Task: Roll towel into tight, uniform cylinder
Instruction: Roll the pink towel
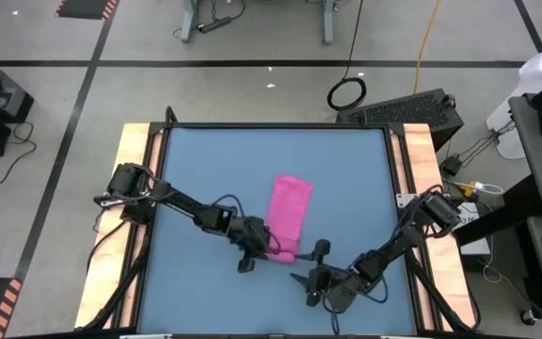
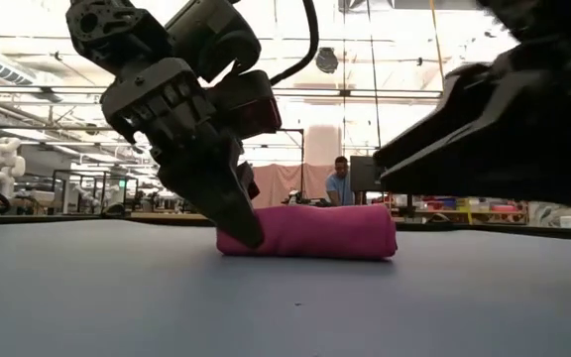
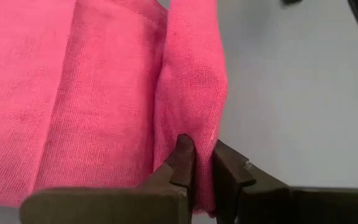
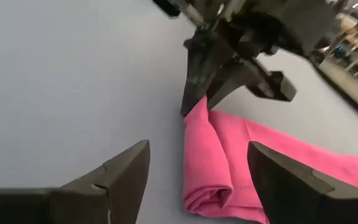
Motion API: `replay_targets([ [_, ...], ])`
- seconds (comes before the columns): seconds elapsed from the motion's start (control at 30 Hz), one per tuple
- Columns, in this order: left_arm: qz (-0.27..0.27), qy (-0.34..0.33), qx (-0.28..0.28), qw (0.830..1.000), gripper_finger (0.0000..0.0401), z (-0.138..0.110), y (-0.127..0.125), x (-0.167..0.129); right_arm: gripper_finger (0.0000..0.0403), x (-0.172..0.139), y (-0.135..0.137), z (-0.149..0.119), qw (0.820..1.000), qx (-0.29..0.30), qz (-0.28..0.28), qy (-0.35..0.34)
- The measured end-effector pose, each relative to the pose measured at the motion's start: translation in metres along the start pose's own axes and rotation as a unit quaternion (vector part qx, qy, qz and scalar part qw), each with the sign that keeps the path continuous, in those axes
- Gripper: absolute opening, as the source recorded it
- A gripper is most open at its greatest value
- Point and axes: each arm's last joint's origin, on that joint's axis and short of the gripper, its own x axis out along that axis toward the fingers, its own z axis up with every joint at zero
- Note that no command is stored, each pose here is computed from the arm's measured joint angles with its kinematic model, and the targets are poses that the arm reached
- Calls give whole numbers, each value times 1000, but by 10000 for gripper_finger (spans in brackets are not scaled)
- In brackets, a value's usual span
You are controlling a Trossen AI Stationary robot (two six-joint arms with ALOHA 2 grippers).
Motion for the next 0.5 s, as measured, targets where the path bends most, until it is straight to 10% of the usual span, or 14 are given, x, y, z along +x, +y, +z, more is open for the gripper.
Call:
replay_targets([
  [0.5,-1,-5,-21,1000,36,1,3,-1,196,29,-6,-18,998,33,33,35],
])
